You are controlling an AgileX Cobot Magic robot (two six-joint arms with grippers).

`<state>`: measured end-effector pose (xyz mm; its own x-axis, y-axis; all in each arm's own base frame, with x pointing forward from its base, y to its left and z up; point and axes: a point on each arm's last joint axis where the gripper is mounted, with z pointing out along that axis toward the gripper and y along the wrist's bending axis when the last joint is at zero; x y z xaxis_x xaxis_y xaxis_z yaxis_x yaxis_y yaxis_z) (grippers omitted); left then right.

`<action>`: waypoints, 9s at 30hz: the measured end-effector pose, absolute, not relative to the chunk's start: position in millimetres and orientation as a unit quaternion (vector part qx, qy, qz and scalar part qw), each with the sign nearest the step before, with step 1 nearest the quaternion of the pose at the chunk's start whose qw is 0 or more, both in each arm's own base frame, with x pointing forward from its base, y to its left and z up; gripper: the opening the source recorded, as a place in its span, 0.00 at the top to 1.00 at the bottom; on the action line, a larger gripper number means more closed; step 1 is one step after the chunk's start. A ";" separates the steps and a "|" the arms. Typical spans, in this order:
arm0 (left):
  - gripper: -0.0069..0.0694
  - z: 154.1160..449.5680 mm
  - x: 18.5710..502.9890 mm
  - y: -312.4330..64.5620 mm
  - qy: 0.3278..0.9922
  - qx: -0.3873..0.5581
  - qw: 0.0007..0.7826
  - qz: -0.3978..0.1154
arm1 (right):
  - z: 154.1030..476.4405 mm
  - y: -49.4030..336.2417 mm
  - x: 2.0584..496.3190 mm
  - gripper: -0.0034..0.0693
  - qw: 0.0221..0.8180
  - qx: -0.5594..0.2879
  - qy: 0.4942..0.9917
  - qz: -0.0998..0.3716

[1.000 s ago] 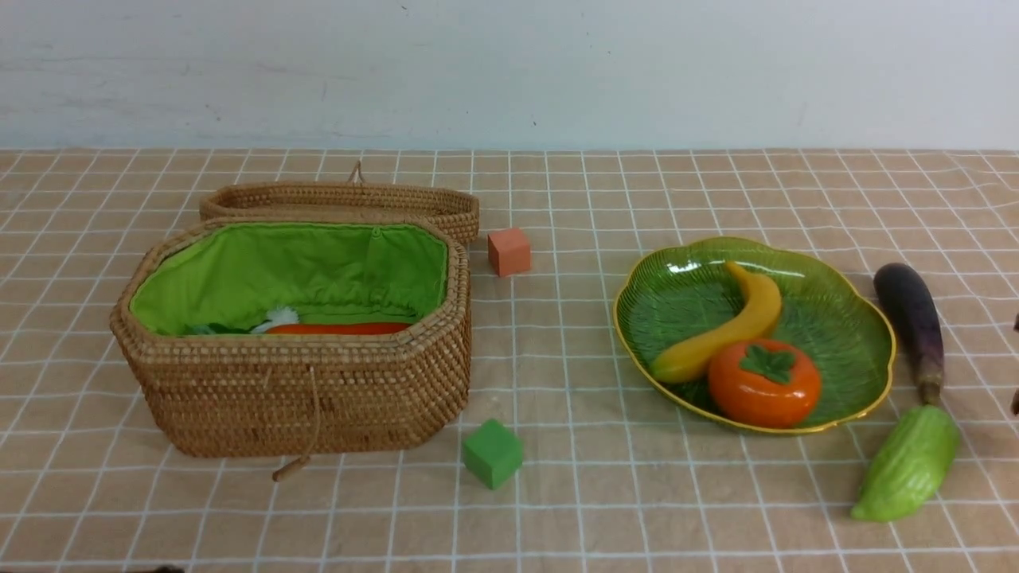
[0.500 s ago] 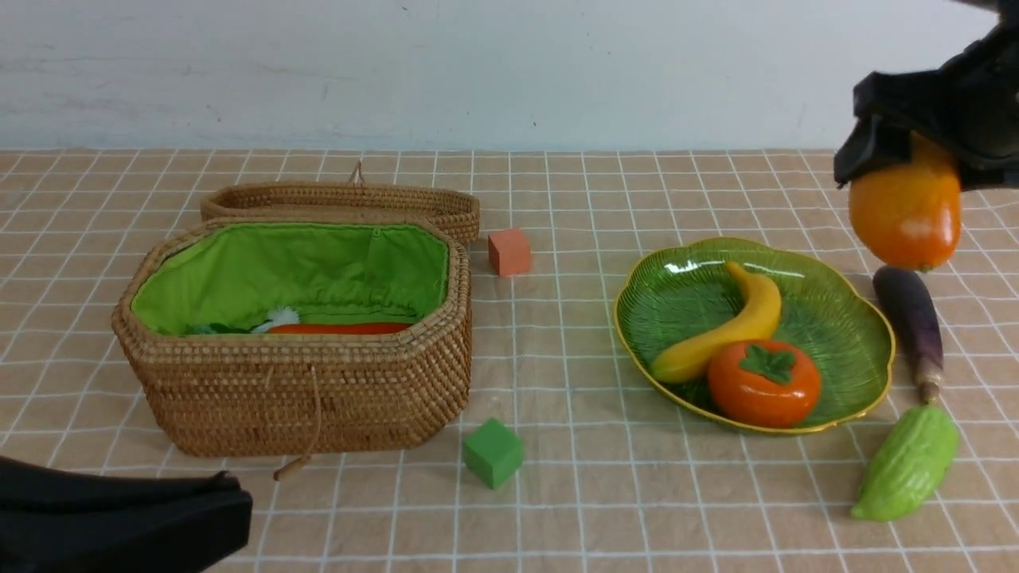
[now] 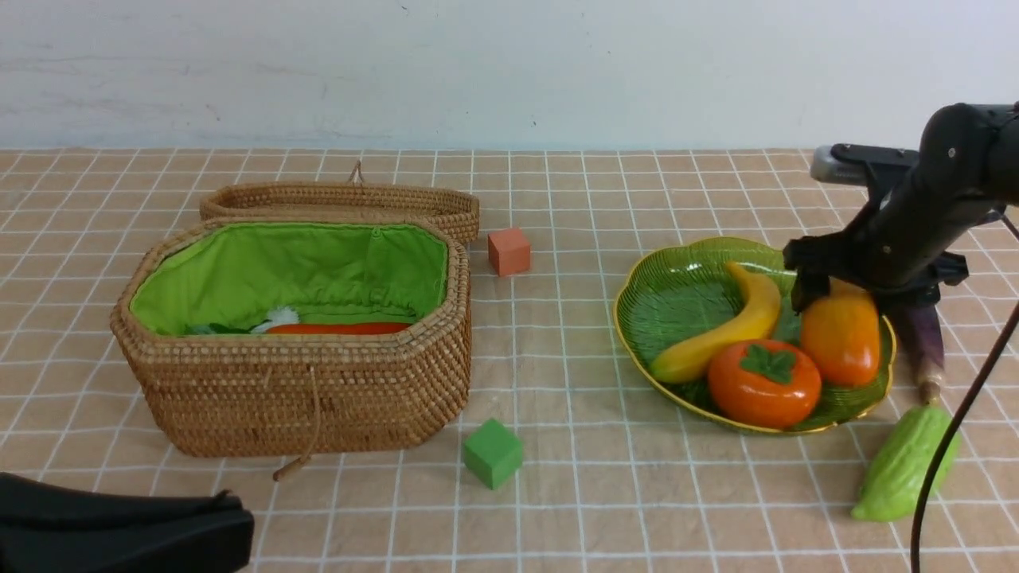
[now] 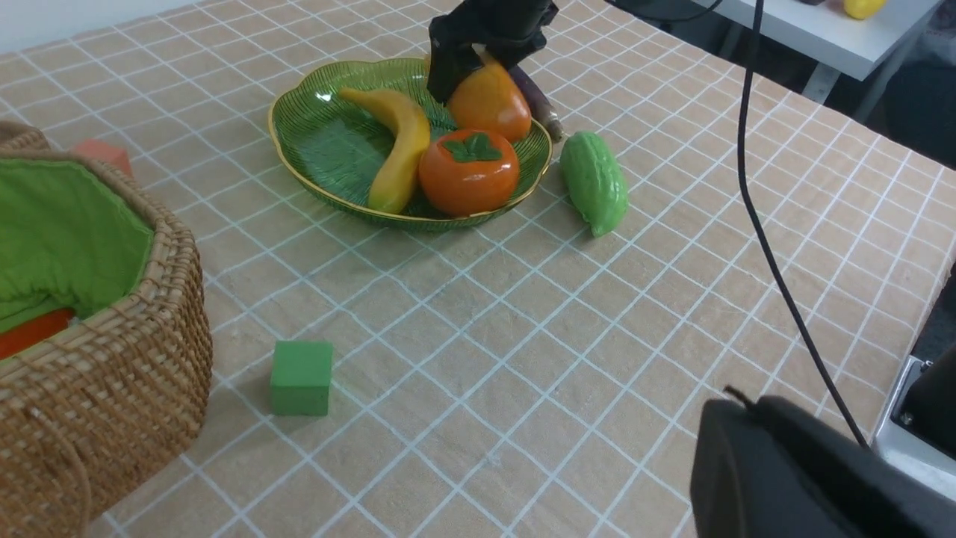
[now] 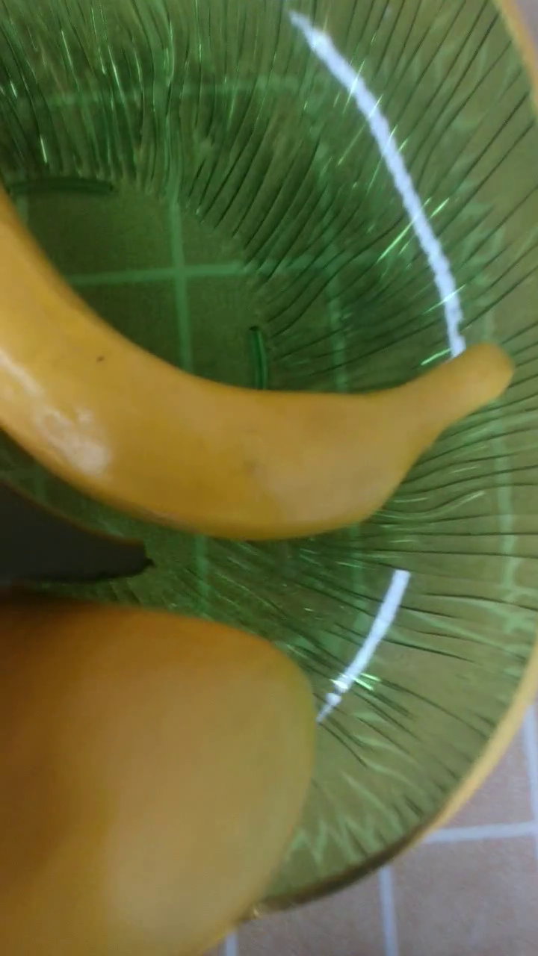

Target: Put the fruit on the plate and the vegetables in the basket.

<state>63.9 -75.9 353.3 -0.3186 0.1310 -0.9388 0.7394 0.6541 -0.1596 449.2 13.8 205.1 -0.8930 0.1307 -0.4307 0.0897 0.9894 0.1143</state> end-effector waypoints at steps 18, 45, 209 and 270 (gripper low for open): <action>0.91 356.2 65.2 -76.0 0.747 0.281 0.521 -0.303 | 250.6 -72.1 429.2 0.14 0.230 0.118 0.966 -0.032; 0.90 359.4 65.9 -76.5 0.739 0.270 0.531 -0.314 | 160.5 -84.7 447.5 0.48 0.143 0.094 0.985 0.017; 0.88 235.4 46.3 -29.8 0.736 0.140 0.603 -0.274 | 305.4 16.3 46.9 0.92 0.467 -0.050 0.860 0.200; 0.86 235.7 47.9 -27.4 0.736 0.128 0.614 -0.253 | 173.6 1.3 52.8 0.96 0.597 -0.007 0.802 0.007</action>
<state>47.9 -27.4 235.7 -0.2125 -0.1218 -0.9695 0.4997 0.8391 -0.2149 52.8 1.3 173.6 -0.2864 -0.0027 -0.9581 -0.0190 0.9998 0.0028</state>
